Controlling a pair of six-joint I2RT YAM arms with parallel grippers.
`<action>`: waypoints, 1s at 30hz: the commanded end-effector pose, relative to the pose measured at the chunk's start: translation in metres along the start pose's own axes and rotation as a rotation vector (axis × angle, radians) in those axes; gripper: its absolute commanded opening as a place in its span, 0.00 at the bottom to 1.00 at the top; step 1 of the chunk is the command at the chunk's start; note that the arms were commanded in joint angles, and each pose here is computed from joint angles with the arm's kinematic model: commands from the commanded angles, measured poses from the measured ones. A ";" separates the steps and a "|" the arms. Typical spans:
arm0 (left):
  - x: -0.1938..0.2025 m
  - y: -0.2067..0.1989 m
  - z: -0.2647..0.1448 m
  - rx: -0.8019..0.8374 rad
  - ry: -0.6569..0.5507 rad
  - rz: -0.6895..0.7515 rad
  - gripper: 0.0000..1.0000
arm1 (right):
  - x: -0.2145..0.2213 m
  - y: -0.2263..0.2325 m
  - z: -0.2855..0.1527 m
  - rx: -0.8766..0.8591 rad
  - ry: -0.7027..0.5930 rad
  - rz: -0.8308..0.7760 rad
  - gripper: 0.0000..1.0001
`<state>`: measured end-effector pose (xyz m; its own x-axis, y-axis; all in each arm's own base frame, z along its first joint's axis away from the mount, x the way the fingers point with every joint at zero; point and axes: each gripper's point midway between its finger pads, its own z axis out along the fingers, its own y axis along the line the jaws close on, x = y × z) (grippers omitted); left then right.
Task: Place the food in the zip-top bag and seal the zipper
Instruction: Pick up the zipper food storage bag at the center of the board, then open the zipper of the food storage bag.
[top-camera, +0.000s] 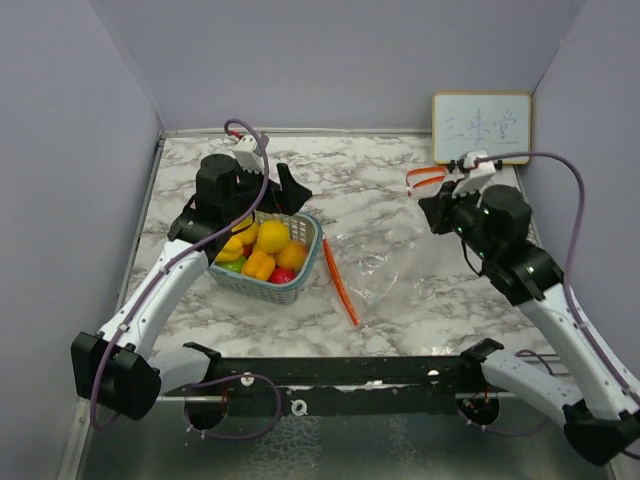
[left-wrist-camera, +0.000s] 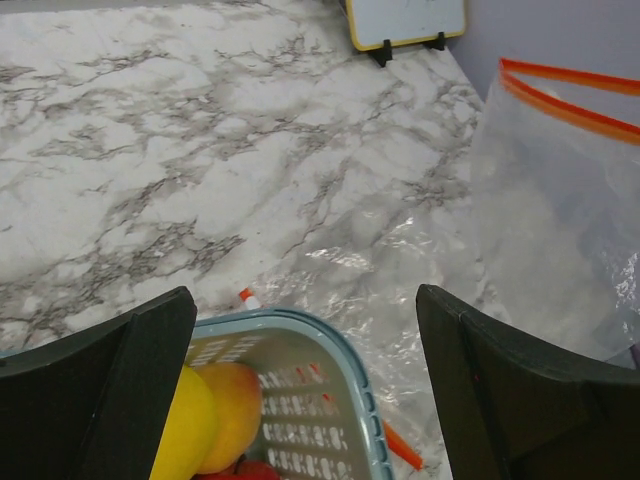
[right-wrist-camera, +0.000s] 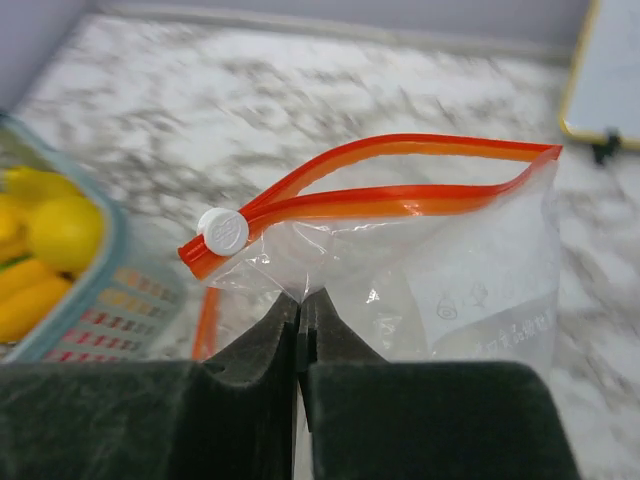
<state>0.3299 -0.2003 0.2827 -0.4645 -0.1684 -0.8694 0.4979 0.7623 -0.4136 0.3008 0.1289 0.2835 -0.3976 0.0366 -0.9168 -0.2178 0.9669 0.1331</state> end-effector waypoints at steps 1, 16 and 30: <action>-0.027 -0.052 0.002 0.226 -0.006 -0.134 0.93 | -0.042 0.079 -0.061 -0.531 -0.338 -0.219 0.02; -0.037 -0.133 -0.004 0.660 0.057 -0.632 0.85 | -0.027 0.124 -0.086 -0.864 -0.432 -0.376 0.02; 0.012 -0.154 0.036 0.633 0.206 -0.647 0.78 | -0.019 0.123 -0.094 -0.884 -0.429 -0.418 0.02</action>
<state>0.2756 -0.3363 0.3156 -0.8905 -0.2891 -0.3513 0.3396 0.0915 -0.9361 0.2080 0.2226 0.3485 0.1179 -0.0009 -0.9930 -0.8902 0.4430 -0.1061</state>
